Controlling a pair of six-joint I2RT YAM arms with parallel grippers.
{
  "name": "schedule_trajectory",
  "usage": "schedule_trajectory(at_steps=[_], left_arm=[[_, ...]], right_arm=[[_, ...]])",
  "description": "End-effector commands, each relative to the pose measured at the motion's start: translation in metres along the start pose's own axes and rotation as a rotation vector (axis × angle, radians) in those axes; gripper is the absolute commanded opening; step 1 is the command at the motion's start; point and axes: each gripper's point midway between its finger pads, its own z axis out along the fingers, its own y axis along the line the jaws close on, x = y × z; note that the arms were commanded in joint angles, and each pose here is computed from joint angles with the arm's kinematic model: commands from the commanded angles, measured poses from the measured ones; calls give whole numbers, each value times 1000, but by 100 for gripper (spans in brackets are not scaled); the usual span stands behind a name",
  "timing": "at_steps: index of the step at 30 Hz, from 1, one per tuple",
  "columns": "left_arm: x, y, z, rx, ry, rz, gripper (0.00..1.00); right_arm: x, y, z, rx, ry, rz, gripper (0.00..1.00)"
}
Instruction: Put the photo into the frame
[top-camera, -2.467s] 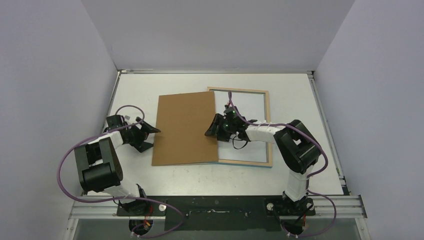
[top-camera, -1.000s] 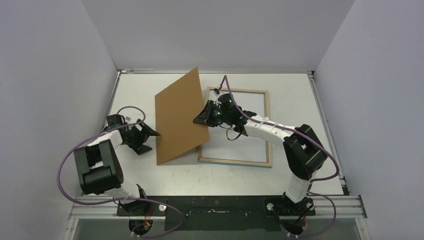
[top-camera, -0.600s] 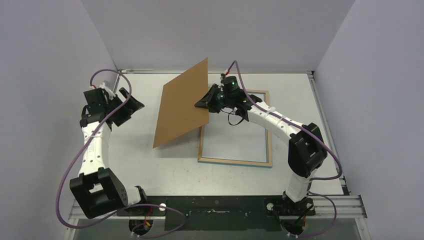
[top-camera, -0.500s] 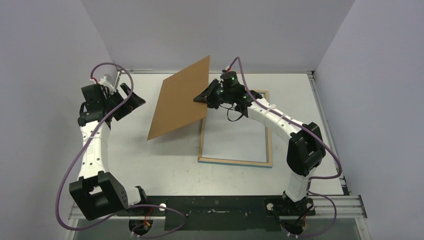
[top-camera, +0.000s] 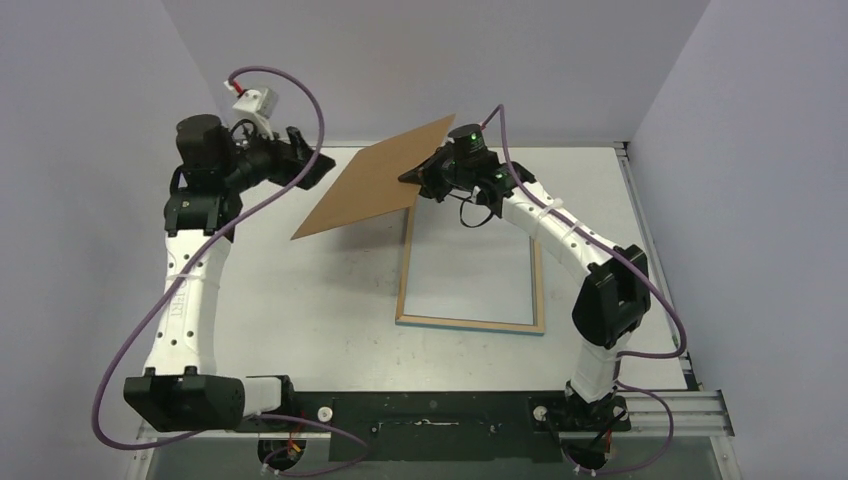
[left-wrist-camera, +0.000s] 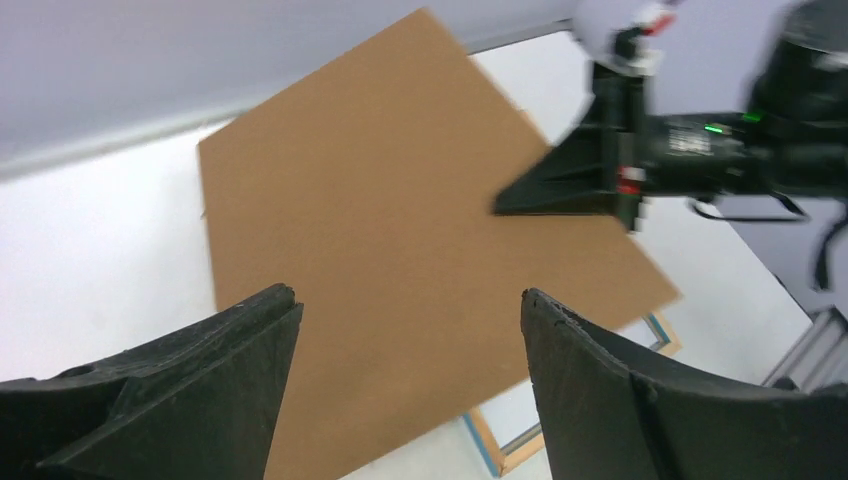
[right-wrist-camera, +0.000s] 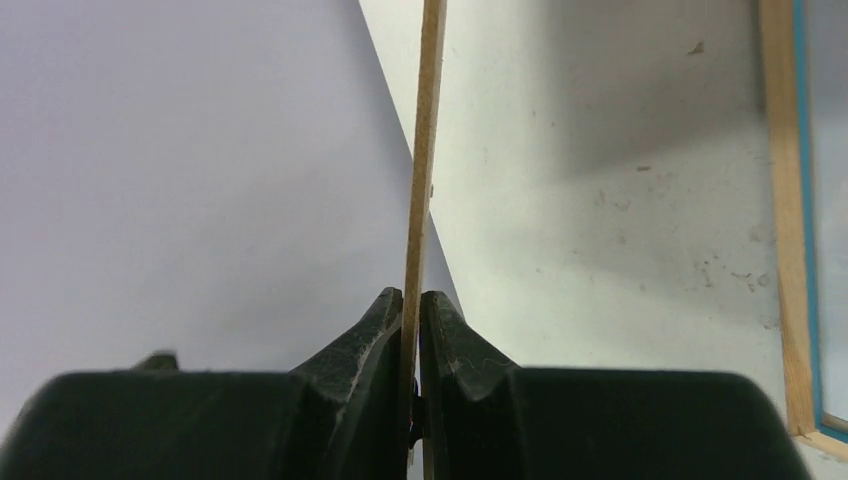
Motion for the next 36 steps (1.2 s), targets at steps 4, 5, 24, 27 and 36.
schedule_trajectory(at_steps=[4,5,24,27,36], left_arm=[[-55,-104,-16,259,-337,399,94],[-58,-110,-21,271,-368,408,95],[30,-147,15,434,-360,937,81],[33,-135,23,380,-363,1003,78],[81,-114,54,433,-187,1012,65]], right_arm=[[-52,58,-61,-143,-166,60,0],[-53,59,-67,-144,-172,61,0],[-66,61,-124,-142,-248,182,0],[-61,62,-125,-143,-231,186,0],[-58,69,-130,-151,-211,182,0]])
